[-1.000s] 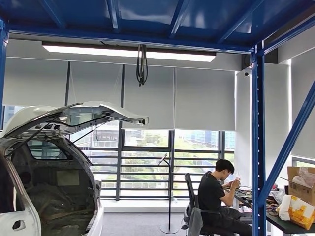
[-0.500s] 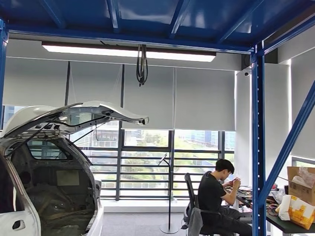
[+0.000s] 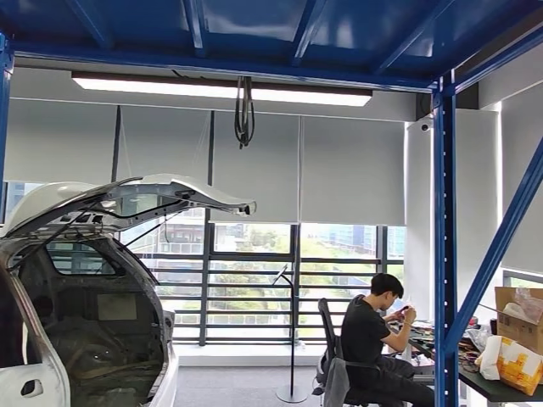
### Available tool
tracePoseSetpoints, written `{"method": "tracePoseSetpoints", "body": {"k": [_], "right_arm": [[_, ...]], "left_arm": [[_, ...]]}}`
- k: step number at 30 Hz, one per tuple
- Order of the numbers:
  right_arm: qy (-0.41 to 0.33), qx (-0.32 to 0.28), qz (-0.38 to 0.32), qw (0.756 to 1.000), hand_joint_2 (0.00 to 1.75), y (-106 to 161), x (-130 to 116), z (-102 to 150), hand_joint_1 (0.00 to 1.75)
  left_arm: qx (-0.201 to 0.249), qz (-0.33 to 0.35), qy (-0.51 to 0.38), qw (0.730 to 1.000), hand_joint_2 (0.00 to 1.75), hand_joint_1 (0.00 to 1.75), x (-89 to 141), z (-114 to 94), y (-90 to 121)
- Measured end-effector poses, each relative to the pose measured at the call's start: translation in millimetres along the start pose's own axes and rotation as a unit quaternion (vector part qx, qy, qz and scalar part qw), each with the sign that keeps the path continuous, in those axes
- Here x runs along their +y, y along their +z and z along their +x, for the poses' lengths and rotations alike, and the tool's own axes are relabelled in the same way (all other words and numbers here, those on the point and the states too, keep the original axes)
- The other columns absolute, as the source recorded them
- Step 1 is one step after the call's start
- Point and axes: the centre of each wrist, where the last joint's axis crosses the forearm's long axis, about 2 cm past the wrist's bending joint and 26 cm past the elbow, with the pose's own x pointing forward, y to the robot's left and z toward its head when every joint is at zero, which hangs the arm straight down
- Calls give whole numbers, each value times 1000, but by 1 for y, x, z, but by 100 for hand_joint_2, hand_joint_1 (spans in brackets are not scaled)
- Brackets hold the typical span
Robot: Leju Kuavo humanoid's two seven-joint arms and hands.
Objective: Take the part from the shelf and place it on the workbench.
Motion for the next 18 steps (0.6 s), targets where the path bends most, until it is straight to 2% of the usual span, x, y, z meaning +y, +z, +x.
{"method": "tracePoseSetpoints", "body": {"k": [5,18], "right_arm": [[-11,-18,8,1000,175,-11,-2,16,0],[-58,-81,57,993,175,-32,-6,77,0]], "left_arm": [[-1,0,0,1000,0,0,0,1,0],[1,-3,10,1000,0,0,-5,3,-1]]}}
